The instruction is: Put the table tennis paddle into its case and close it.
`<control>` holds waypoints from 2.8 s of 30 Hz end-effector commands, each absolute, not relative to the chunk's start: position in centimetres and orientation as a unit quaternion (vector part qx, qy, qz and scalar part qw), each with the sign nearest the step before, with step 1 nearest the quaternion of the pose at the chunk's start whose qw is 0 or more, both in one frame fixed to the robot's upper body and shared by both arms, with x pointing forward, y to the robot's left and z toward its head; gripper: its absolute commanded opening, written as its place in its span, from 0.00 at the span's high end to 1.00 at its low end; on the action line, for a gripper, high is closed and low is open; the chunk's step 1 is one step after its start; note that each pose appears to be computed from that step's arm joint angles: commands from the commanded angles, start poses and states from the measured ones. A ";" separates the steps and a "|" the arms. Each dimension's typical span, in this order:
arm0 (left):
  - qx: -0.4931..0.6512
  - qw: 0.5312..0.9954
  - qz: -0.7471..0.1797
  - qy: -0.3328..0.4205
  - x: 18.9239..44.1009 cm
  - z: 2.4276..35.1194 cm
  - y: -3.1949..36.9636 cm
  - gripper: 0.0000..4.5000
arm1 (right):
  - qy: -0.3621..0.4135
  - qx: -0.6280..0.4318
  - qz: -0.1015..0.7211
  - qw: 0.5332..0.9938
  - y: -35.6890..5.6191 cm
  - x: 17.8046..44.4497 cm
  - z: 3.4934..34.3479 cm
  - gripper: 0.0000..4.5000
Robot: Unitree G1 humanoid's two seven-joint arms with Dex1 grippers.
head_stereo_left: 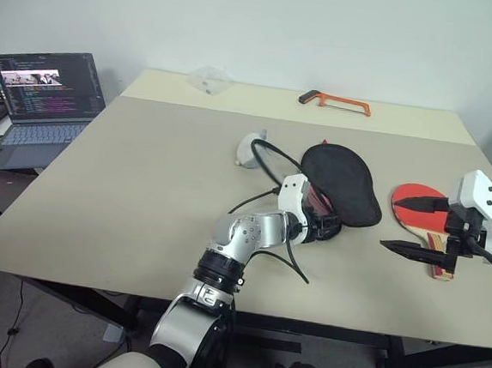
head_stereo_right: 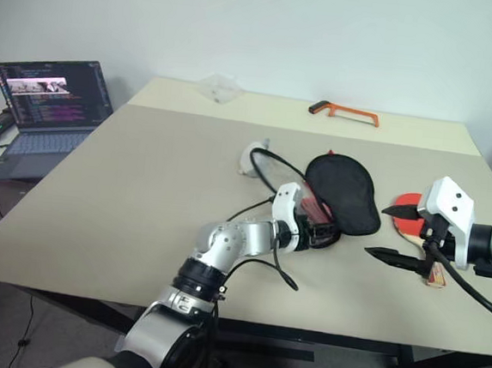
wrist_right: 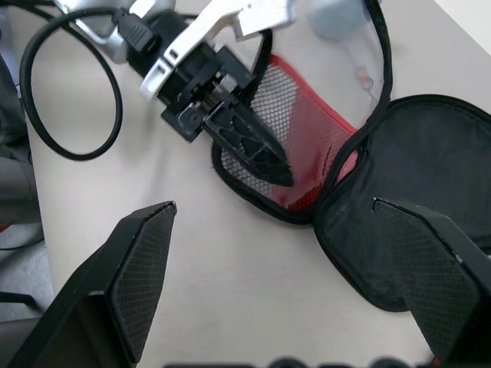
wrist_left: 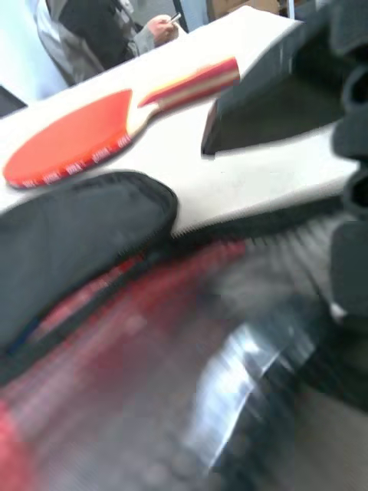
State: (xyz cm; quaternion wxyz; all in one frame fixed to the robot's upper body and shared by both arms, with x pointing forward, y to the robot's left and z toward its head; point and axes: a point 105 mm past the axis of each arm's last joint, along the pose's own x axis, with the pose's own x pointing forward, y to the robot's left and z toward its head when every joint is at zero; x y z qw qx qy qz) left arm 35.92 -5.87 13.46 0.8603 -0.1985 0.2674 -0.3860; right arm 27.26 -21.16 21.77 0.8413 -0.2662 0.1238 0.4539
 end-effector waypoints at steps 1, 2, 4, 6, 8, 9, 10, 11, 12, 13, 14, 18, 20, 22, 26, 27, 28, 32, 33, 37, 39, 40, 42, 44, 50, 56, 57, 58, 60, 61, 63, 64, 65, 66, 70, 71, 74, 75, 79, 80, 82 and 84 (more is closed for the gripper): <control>-0.139 0.873 -0.434 0.173 35.8 18.0 -5.7 0.06 | 0.114 -0.274 0.441 0.847 -21.4 27.4 22.6 0.00; -0.118 0.875 -0.440 0.162 35.8 18.2 -5.3 0.00 | 0.118 -0.272 0.435 0.850 -21.6 27.4 22.5 0.00; -0.062 0.872 -0.465 0.141 35.4 18.7 -3.9 0.00 | 0.132 -0.268 0.376 0.877 -23.0 28.6 22.3 0.00; 0.012 0.866 -0.487 0.113 35.3 19.3 -1.7 0.00 | 0.152 -0.250 0.289 0.911 -25.2 30.2 21.8 0.00; 0.064 0.861 -0.493 0.104 35.6 19.6 0.6 0.00 | 0.168 -0.233 0.254 0.923 -26.4 30.5 21.2 0.00; 0.085 0.861 -0.490 0.103 35.9 19.7 1.9 0.00 | 0.175 -0.222 0.241 0.928 -26.8 30.6 21.0 0.00; 0.104 0.862 -0.486 0.101 36.2 19.9 3.3 0.00 | 0.182 -0.207 0.221 0.935 -27.3 30.8 20.7 0.00; 0.119 0.861 -0.485 0.100 36.3 20.2 4.5 0.00 | 0.188 -0.195 0.201 0.941 -27.8 31.0 20.5 0.00; 0.140 0.858 -0.484 0.098 36.3 20.4 5.8 0.00 | 0.195 -0.185 0.183 0.946 -28.3 31.1 20.3 0.00; 0.156 0.854 -0.487 0.096 36.1 20.5 6.8 0.00 | 0.200 -0.177 0.170 0.948 -28.6 31.2 20.0 0.00; 0.168 0.851 -0.489 0.097 36.0 20.5 7.5 0.00 | 0.205 -0.172 0.162 0.950 -28.8 31.2 19.8 0.00; 0.201 0.839 -0.496 0.099 35.3 20.3 10.6 0.00 | 0.246 -0.140 0.088 0.955 -30.7 31.2 18.3 0.00; 0.212 0.829 -0.509 0.090 34.7 20.3 11.6 0.00 | 0.259 -0.116 0.041 0.958 -31.7 31.3 17.8 0.00; 0.223 0.820 -0.521 0.081 34.0 20.4 12.6 0.00 | 0.283 -0.106 0.004 0.953 -32.4 31.1 16.9 0.00; 0.233 0.816 -0.526 0.064 33.6 20.7 14.1 0.00 | 0.295 -0.077 -0.067 0.950 -34.0 31.0 16.3 0.00; 0.232 0.816 -0.526 0.063 33.5 20.8 14.3 0.00 | 0.295 -0.071 -0.079 0.950 -34.3 31.0 16.2 0.00; 0.233 0.816 -0.526 0.062 33.5 20.9 14.4 0.00 | 0.292 -0.060 -0.086 0.951 -34.4 31.2 16.2 0.00; 0.233 0.815 -0.528 0.059 33.6 21.0 14.3 0.00 | 0.296 -0.020 -0.097 0.950 -33.9 32.1 15.4 0.00; 0.233 0.815 -0.528 0.058 33.6 21.0 14.2 0.00 | 0.300 -0.018 -0.098 0.949 -33.7 32.4 15.1 0.00; 0.228 0.817 -0.526 0.051 33.6 21.4 14.3 0.00 | 0.319 -0.011 -0.098 0.943 -32.7 32.8 13.8 0.00; 0.226 0.819 -0.525 0.050 33.6 21.6 14.6 0.00 | 0.323 -0.006 -0.094 0.942 -32.2 33.0 13.3 0.00; 0.228 0.819 -0.524 0.050 33.5 21.6 14.7 0.00 | 0.326 -0.006 -0.097 0.940 -32.2 33.0 13.0 0.00; 0.229 0.819 -0.523 0.050 33.4 21.6 14.8 0.00 | 0.328 -0.002 -0.107 0.939 -32.2 33.2 12.6 0.00; 0.231 0.819 -0.524 0.051 33.2 21.7 14.9 0.00 | 0.326 -0.006 -0.119 0.938 -32.3 33.5 12.5 0.00; 0.234 0.816 -0.526 0.050 32.7 21.8 14.7 0.00 | 0.308 -0.003 -0.137 0.941 -32.1 34.7 12.8 0.28; 0.236 0.819 -0.521 0.052 32.6 21.8 14.7 0.00 | 0.307 0.001 -0.153 0.939 -32.5 35.3 12.3 0.76; 0.237 0.819 -0.520 0.053 32.6 21.7 14.7 0.00 | 0.306 0.001 -0.151 0.940 -32.3 35.4 12.2 0.77; 0.237 0.819 -0.519 0.053 32.6 21.7 14.7 0.00 | 0.306 0.001 -0.150 0.940 -32.3 35.5 12.2 0.77; 0.236 0.820 -0.519 0.054 32.5 21.6 14.6 0.00 | 0.299 0.001 -0.146 0.943 -32.0 35.7 12.5 0.77; 0.237 0.820 -0.517 0.055 32.5 21.6 14.7 0.00 | 0.292 0.000 -0.143 0.946 -31.8 35.8 12.8 0.77; 0.238 0.822 -0.515 0.056 32.6 21.6 14.8 0.00 | 0.277 0.000 -0.139 0.951 -31.4 36.1 13.8 0.77; 0.238 0.822 -0.514 0.056 32.6 21.6 14.8 0.00 | 0.268 0.000 -0.136 0.954 -31.2 36.3 14.3 0.77; 0.238 0.823 -0.513 0.056 32.7 21.6 14.8 0.00 | 0.252 -0.005 -0.127 0.959 -30.6 36.6 15.6 0.77; 0.238 0.824 -0.512 0.055 32.7 21.7 14.9 0.00 | 0.230 -0.011 -0.115 0.966 -29.7 37.1 17.3 0.77; 0.238 0.825 -0.509 0.056 32.8 21.6 15.1 0.00 | 0.181 -0.023 -0.075 0.980 -26.5 38.2 21.2 0.77; 0.238 0.825 -0.509 0.057 32.8 21.5 15.0 0.00 | 0.173 -0.025 -0.061 0.983 -25.4 38.5 21.8 0.77; 0.236 0.826 -0.510 0.056 32.9 21.4 14.9 0.00 | 0.161 -0.029 -0.018 0.986 -22.3 39.4 22.6 0.77; 0.235 0.825 -0.511 0.056 32.9 21.4 14.8 0.00 | 0.163 -0.027 -0.002 0.986 -21.3 39.7 22.5 0.77; 0.233 0.822 -0.516 0.055 32.9 21.2 14.3 0.00 | 0.190 -0.047 0.058 0.979 -17.6 41.1 19.8 0.77; 0.233 0.822 -0.516 0.055 32.9 21.2 14.2 0.00 | 0.194 -0.052 0.063 0.978 -17.2 41.5 19.2 0.77; 0.232 0.822 -0.517 0.054 32.8 21.2 14.2 0.00 | 0.199 -0.057 0.073 0.976 -16.6 42.2 18.5 0.77; 0.232 0.822 -0.517 0.054 32.8 21.2 14.1 0.00 | 0.200 -0.067 0.083 0.974 -16.2 42.7 18.2 0.77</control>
